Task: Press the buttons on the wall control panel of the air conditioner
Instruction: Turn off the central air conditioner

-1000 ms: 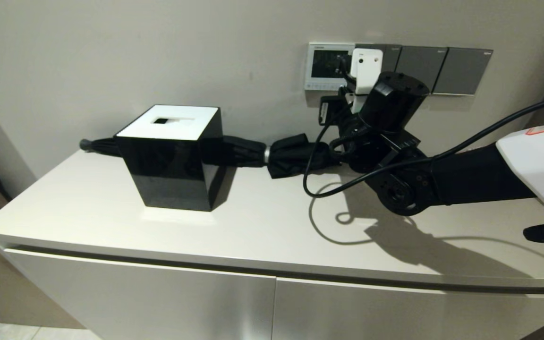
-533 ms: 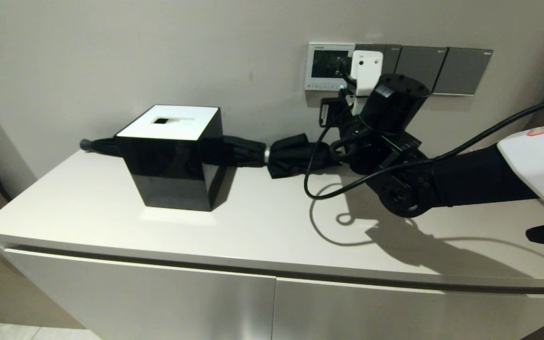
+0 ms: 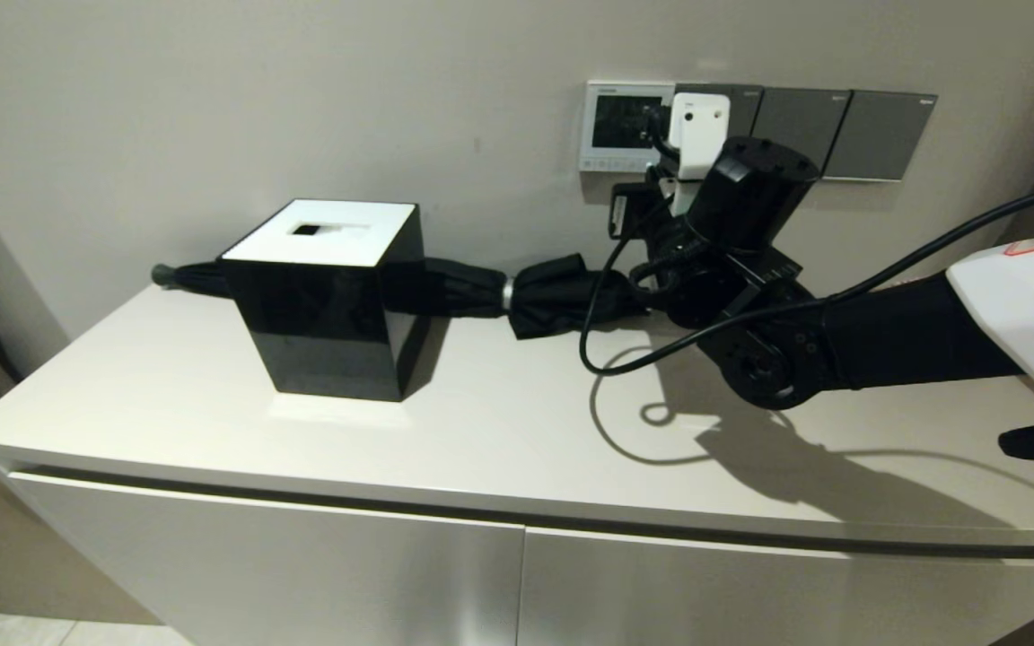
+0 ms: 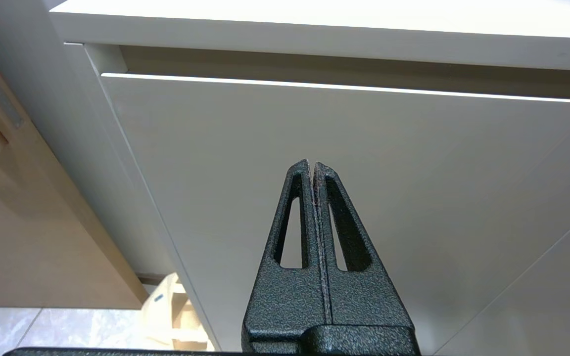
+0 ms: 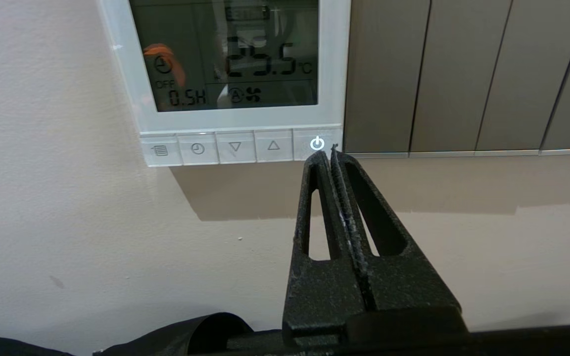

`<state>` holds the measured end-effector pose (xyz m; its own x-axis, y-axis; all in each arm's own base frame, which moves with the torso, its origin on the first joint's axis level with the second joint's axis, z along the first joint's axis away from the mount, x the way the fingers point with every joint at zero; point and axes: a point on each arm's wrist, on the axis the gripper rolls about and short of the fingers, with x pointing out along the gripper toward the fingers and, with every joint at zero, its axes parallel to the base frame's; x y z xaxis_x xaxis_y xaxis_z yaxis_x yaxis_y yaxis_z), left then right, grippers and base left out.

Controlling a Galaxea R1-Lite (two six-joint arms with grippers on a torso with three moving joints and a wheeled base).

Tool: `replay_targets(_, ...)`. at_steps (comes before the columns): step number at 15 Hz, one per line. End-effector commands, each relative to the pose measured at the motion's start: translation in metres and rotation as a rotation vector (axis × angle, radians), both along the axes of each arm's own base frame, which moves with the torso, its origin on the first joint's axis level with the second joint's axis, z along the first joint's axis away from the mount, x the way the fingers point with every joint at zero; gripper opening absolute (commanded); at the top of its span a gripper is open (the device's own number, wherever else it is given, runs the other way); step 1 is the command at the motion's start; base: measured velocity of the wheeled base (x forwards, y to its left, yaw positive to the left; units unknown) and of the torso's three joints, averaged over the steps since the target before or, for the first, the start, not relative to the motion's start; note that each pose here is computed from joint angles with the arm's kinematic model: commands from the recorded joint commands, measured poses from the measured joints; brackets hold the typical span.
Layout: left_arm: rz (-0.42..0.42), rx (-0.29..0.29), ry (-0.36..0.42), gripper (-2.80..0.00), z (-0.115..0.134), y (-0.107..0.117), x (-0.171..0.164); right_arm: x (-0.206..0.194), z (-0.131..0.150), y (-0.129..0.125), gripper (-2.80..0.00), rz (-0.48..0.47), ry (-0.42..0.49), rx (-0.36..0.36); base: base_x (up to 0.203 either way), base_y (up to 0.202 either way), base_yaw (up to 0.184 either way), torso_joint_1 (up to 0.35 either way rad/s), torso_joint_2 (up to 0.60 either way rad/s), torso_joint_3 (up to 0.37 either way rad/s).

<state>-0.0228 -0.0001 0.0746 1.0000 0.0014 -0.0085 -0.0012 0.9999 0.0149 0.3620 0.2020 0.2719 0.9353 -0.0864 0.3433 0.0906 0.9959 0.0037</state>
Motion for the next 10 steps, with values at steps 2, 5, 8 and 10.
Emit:
replay_targets(2,0.000,0.000,-0.001,-2.80,0.0001,0.0000,0.0000,0.0003,0.0006,-0.0002,-2.80,-0.004,-0.004,0.002,0.000,0.000,0.000,0.000,0.00,0.000)
replay_targets(5,0.000,0.000,0.001,-2.80,-0.0001,0.0000,0.0000,0.0023,0.0068,-0.0004,-2.80,-0.005,-0.019,0.009,0.000,0.000,0.000,0.000,0.00,0.000)
replay_targets(8,0.000,0.000,0.001,-2.80,-0.0001,0.0000,0.0000,0.0045,0.0018,0.0003,-2.80,0.000,-0.007,-0.001,0.000,0.000,0.000,0.000,0.00,0.000)
replay_targets(10,0.000,0.000,0.002,-2.80,0.0000,0.0000,0.0001,0.0081,-0.0009,0.0010,-2.80,-0.002,-0.004,-0.003,0.000,0.000,0.000,0.000,0.00,0.000)
